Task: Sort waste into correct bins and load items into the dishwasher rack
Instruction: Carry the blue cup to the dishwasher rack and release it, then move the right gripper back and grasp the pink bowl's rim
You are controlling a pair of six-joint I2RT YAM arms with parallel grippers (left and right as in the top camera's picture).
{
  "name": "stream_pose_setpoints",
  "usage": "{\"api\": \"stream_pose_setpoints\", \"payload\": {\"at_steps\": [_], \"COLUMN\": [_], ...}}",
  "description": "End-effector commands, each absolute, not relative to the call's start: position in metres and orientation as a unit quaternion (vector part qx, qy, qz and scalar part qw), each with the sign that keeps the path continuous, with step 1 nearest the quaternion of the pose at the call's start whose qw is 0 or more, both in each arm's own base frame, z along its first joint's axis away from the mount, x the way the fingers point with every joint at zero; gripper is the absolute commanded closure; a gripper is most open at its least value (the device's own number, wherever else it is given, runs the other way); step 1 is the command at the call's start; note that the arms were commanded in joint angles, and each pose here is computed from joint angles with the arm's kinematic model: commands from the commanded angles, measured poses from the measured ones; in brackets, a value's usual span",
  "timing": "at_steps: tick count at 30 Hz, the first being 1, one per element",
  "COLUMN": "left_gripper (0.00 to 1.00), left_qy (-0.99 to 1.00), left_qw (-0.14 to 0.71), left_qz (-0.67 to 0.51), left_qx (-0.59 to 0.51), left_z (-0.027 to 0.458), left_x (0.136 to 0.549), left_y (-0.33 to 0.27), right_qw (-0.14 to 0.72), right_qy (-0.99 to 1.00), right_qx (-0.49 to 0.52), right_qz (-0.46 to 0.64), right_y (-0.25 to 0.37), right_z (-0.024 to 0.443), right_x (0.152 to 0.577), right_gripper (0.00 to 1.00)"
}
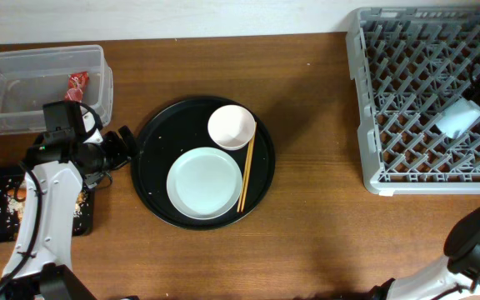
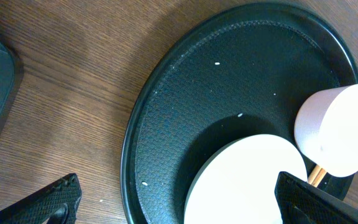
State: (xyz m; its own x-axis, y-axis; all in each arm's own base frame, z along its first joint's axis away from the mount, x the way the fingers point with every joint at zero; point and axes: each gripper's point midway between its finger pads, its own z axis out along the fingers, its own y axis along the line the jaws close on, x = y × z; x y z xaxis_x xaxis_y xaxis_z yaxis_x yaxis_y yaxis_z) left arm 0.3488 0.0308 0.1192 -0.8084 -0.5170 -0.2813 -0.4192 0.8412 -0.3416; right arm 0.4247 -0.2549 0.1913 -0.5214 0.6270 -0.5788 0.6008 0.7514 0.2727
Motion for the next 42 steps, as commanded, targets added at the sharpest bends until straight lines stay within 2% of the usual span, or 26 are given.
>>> {"api": "stream_pose_setpoints", "payload": {"at_steps": [1, 5, 8, 11, 14, 23, 28, 34, 42], "left_gripper": [0.01, 0.01, 0.01, 0.01, 0.01, 0.01, 0.01, 0.01, 0.01], "left_qy": [0.944, 0.944, 0.944, 0.944, 0.944, 0.944, 0.944, 0.944, 0.944], "left_qw": [0.184, 0.184, 0.184, 0.184, 0.184, 0.184, 0.184, 0.184, 0.184], "left_qz": [-0.13, -0.13, -0.13, -0.13, -0.13, -0.13, -0.13, -0.13, -0.13], "left_qx": [-0.241, -0.241, -0.241, -0.241, -0.241, -0.241, -0.241, -0.241, -0.241], "left_z": [0.118, 0.118, 0.118, 0.118, 0.118, 0.118, 0.118, 0.118, 0.118], "left_x": [0.349, 0.349, 0.349, 0.349, 0.349, 0.349, 0.349, 0.349, 0.349], "left_y": [0.031, 0.031, 0.031, 0.031, 0.031, 0.031, 0.031, 0.031, 0.031], "right_qw": [0.442, 0.476, 0.478, 0.457, 0.418, 0.24, 0.185, 0.2, 0.218], "right_qy": [0.846, 0.833, 0.839, 0.849, 0.867, 0.923, 0.935, 0.951, 0.951], "right_qx": [0.272, 0.21, 0.137, 0.055, -0.006, -0.138, -0.178, -0.18, -0.179], "right_qz": [0.123, 0.186, 0.22, 0.259, 0.271, 0.267, 0.243, 0.154, 0.127], "right_y": [-0.2, -0.13, -0.054, 0.033, 0.109, 0.276, 0.325, 0.328, 0.335], "right_z": [0.286, 0.339, 0.362, 0.366, 0.343, 0.189, 0.116, 0.076, 0.043], "right_x": [0.441, 0.441, 0.437, 0.434, 0.436, 0.422, 0.406, 0.409, 0.423], "right_gripper": [0.14, 0.14, 0.13, 0.04, 0.02, 0.09, 0.14, 0.16, 0.23]}}
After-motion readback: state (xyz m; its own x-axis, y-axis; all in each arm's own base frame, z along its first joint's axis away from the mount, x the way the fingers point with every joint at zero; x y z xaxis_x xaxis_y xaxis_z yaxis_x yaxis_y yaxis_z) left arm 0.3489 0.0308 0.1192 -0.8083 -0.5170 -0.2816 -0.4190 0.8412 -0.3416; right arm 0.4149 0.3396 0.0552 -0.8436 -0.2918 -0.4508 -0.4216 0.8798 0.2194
